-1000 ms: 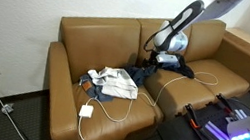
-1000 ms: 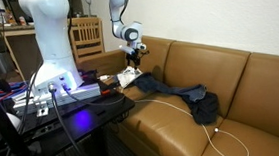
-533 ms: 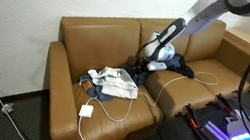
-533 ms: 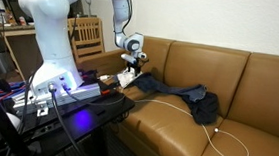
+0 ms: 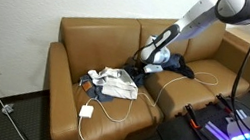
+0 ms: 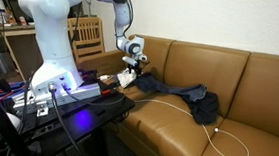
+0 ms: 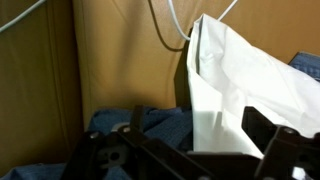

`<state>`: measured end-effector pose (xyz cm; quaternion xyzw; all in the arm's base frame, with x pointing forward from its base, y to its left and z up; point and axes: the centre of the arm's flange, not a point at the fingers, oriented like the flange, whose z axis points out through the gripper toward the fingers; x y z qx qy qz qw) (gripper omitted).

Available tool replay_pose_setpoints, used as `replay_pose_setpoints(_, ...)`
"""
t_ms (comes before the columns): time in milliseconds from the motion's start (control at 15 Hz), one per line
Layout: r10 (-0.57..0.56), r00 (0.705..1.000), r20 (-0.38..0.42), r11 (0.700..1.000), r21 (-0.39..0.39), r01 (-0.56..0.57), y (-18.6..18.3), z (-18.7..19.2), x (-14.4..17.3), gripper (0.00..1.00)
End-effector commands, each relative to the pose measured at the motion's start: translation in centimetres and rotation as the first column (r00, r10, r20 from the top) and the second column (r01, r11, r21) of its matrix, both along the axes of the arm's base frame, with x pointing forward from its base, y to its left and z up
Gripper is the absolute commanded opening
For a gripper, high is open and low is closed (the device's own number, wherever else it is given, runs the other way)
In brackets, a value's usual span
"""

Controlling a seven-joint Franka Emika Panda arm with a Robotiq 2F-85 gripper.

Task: Move the cloth to the right

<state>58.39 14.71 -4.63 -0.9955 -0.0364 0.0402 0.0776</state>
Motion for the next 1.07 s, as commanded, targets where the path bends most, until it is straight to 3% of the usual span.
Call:
replay_pose_setpoints(0,0.036,0.999,0.027,0.999,0.011,-0.036,1.4,-5.7,2.4,1.00)
replay_pose_setpoints(200,0.081,0.996,0.021,0.997,0.012,-0.082,2.9,-8.6,3.0,1.00)
replay_pose_setpoints(267,0.094,0.996,0.009,0.996,0.009,-0.094,3.4,-9.3,2.9,0.75)
replay_pose_setpoints(333,0.108,0.994,-0.003,0.994,0.007,-0.108,3.8,-10.1,3.0,0.74)
replay_pose_setpoints(600,0.116,0.993,-0.028,0.993,0.017,-0.115,4.3,-10.8,3.1,0.46)
replay_pose_setpoints(1000,0.111,0.992,-0.059,0.992,0.059,-0.107,3.8,-8.9,3.2,0.03)
